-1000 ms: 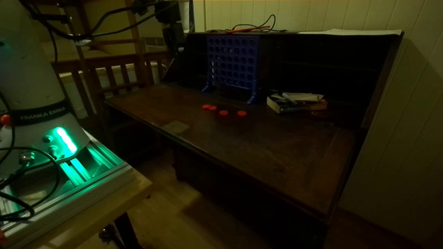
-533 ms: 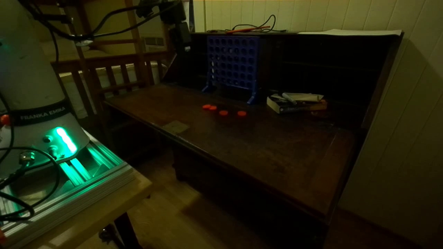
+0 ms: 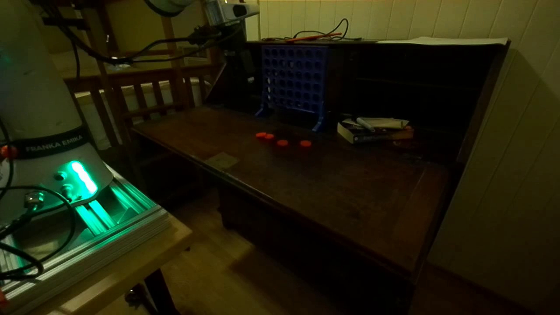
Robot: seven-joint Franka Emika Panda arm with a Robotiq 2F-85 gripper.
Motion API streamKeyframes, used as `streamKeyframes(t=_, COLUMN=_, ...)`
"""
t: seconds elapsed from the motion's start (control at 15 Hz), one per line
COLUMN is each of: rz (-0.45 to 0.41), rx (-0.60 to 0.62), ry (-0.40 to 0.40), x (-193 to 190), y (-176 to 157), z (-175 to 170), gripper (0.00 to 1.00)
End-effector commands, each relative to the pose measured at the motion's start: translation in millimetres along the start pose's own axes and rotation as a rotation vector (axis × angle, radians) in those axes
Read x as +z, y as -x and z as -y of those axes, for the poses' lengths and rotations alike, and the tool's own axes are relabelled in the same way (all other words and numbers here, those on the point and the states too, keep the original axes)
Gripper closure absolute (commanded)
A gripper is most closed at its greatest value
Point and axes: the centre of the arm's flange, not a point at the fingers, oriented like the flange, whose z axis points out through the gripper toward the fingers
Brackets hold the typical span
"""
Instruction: Pick up the orange object and put it in the blue object
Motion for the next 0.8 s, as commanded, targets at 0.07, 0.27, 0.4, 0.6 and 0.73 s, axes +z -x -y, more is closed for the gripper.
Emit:
streamKeyframes(t=0.07, rz=0.013, rx=-0.023, ry=-0.002, x=42.0, y=-1.4, z=1.3, gripper=0.00)
streamKeyframes(t=0.27, rz=0.032, rx=-0.027, ry=-0.015, x=65.3, y=3.3, z=3.7, gripper=0.00)
streamKeyframes(t=0.4, rz=0.036, rx=-0.027, ry=-0.031, x=80.1, y=6.4, z=4.1, gripper=0.00)
streamKeyframes(t=0.6, rz=0.006, rx=-0.016, ry=-0.071, x=99.7, y=10.1, z=2.5, gripper=0.00)
streamKeyframes(t=0.73, rz=-0.016, rx=-0.005, ry=-0.099, x=109.2, y=9.8, z=-0.8, gripper=0.00)
